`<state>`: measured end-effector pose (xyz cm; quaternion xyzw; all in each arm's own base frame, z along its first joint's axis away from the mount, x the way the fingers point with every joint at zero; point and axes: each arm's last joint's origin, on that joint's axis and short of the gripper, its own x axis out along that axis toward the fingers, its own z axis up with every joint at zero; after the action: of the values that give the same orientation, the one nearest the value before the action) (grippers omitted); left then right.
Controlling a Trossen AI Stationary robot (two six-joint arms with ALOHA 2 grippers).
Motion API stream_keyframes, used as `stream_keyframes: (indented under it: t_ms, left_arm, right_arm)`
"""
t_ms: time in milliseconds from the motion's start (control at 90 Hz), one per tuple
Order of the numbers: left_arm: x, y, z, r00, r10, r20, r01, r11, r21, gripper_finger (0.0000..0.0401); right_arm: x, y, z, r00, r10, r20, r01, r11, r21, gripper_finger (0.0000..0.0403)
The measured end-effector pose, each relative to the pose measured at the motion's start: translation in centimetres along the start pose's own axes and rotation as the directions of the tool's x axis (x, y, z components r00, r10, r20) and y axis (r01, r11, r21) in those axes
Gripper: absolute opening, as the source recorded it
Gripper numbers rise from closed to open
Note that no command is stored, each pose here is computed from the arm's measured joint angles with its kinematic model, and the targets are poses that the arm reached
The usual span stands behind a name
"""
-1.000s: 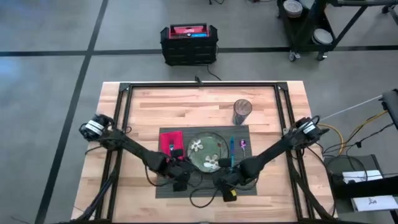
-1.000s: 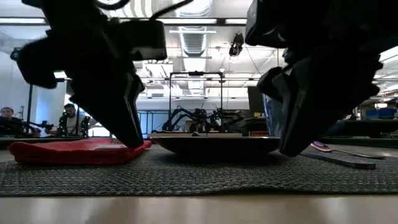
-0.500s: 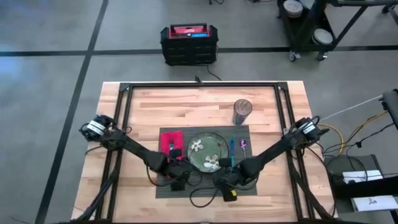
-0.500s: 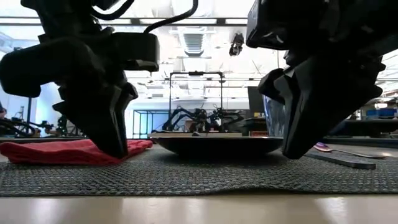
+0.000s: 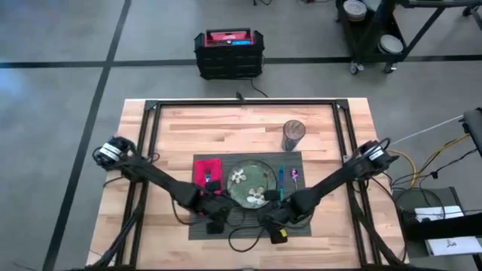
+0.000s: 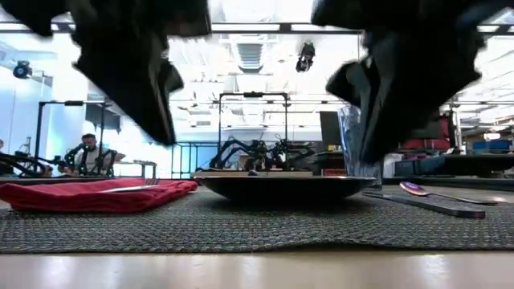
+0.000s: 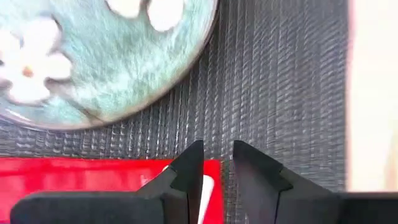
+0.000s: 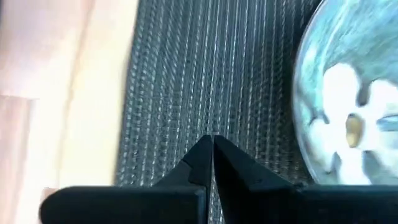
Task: Set table place
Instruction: Return to Home Position
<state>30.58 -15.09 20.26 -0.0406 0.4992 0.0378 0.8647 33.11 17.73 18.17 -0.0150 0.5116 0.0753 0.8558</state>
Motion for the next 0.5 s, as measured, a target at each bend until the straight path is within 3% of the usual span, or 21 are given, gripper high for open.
stream_keyframes:
  t_ms: [233, 378, 500]
  left_arm:
    - [-5.1, 1.8, -0.3, 0.981, 0.107, 0.164, -0.122, 0.988, 0.089, 0.0073]
    - [-7.5, 5.7, 0.1, 0.948, 0.107, 0.300, -0.131, 0.989, 0.062, 0.0029]
    - [-8.9, 9.1, -1.4, 0.929, 0.091, 0.359, -0.107, 0.994, 0.025, 0.0007]
  right_arm:
    - [-6.0, -1.8, 2.8, 0.990, -0.005, 0.144, 0.015, 0.998, -0.069, 0.0002]
    - [-9.5, -7.0, 3.8, 0.974, 0.025, 0.226, -0.011, 0.998, -0.060, 0.0001]
    - [-12.1, -11.8, 3.1, 0.958, 0.064, 0.278, -0.057, 0.998, -0.032, 0.0000]
